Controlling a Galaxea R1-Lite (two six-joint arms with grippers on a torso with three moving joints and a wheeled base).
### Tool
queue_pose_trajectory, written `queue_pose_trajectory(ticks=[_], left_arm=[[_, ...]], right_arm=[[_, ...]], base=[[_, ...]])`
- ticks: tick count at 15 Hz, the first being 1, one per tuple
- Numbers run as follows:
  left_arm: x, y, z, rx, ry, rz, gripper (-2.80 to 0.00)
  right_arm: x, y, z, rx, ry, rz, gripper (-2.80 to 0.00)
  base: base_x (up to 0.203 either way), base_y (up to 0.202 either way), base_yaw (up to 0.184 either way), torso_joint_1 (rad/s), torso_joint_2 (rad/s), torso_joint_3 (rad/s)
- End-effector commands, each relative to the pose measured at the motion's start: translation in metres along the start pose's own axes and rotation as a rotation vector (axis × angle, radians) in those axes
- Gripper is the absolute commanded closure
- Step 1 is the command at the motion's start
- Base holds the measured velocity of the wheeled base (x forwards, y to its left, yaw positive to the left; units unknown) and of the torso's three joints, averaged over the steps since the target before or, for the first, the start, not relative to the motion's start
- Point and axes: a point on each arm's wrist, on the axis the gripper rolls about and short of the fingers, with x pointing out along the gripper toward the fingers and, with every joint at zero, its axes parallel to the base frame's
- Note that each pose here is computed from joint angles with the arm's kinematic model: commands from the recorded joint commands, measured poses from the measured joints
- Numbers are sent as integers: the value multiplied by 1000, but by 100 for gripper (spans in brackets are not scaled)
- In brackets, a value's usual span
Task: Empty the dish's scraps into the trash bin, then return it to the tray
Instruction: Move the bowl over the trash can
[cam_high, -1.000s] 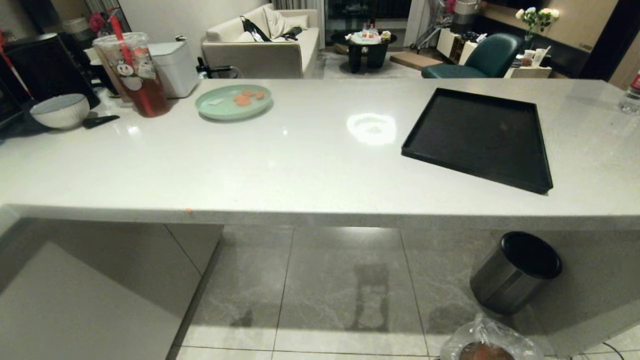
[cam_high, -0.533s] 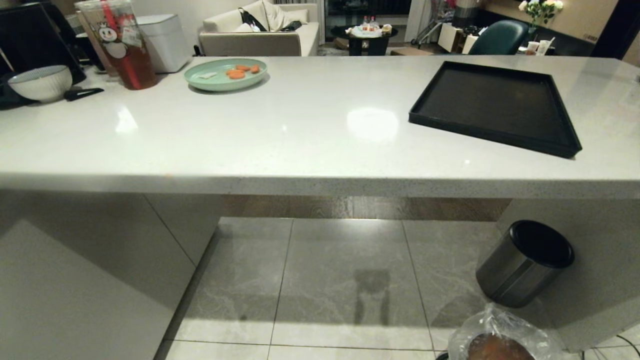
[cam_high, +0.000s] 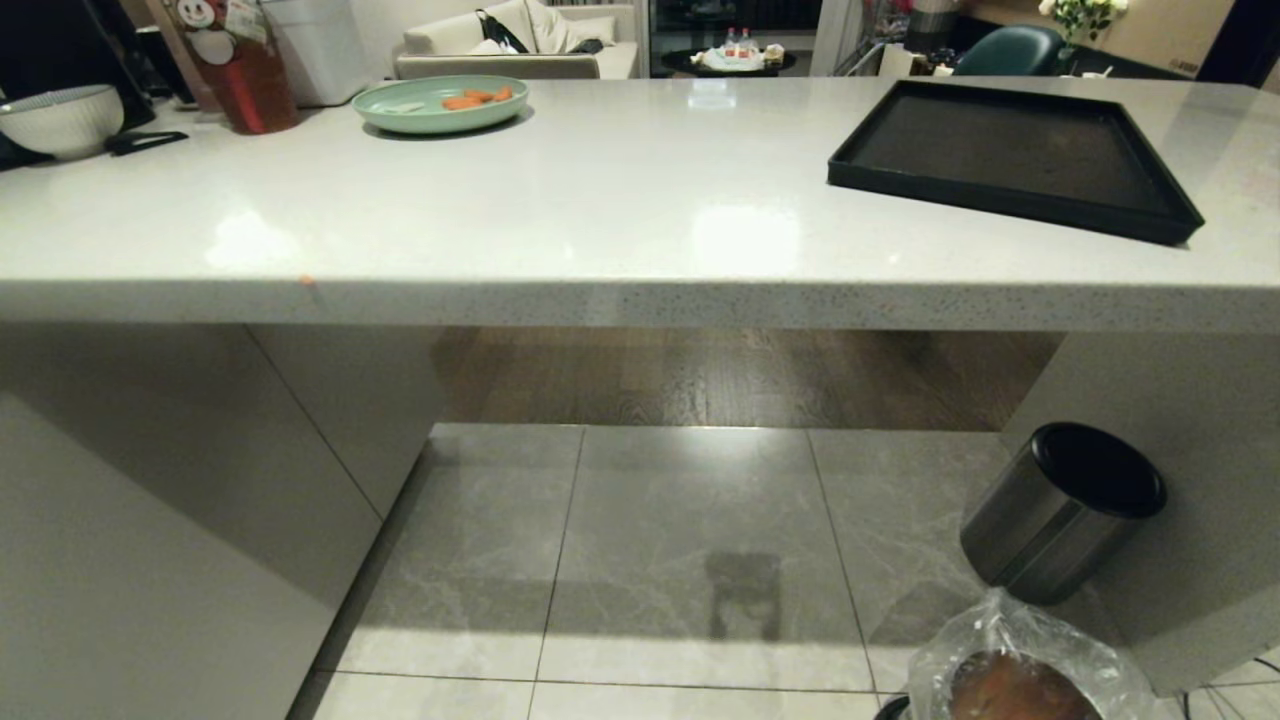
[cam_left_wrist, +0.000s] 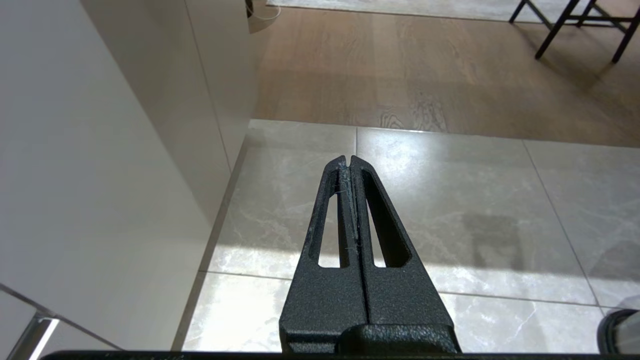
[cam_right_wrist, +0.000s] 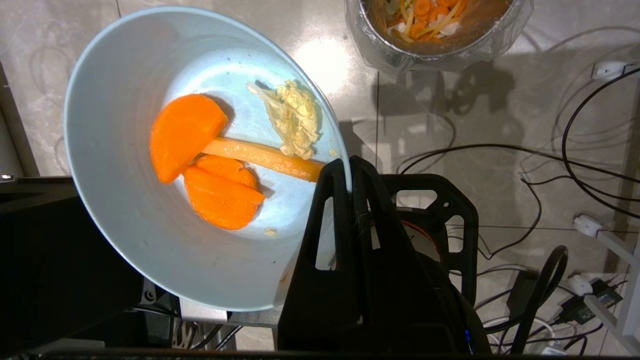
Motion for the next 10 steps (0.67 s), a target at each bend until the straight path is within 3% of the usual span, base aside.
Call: queue_pose_trajectory(ticks=[1, 5, 10], left_arm=[[0, 0, 0, -1, 1, -1, 0], [0, 0, 0, -1, 1, 0, 0], [0, 0, 0, -1, 0, 0, 0]], right_arm=[[1, 0, -1, 1, 11, -2, 0], [3, -1, -3, -3, 19, -1, 0], [4, 0, -3, -65, 30, 27, 0]], base=[[0, 0, 0, 0, 0, 0], [0, 0, 0, 0, 0, 0], [0, 0, 0, 21, 67, 69]])
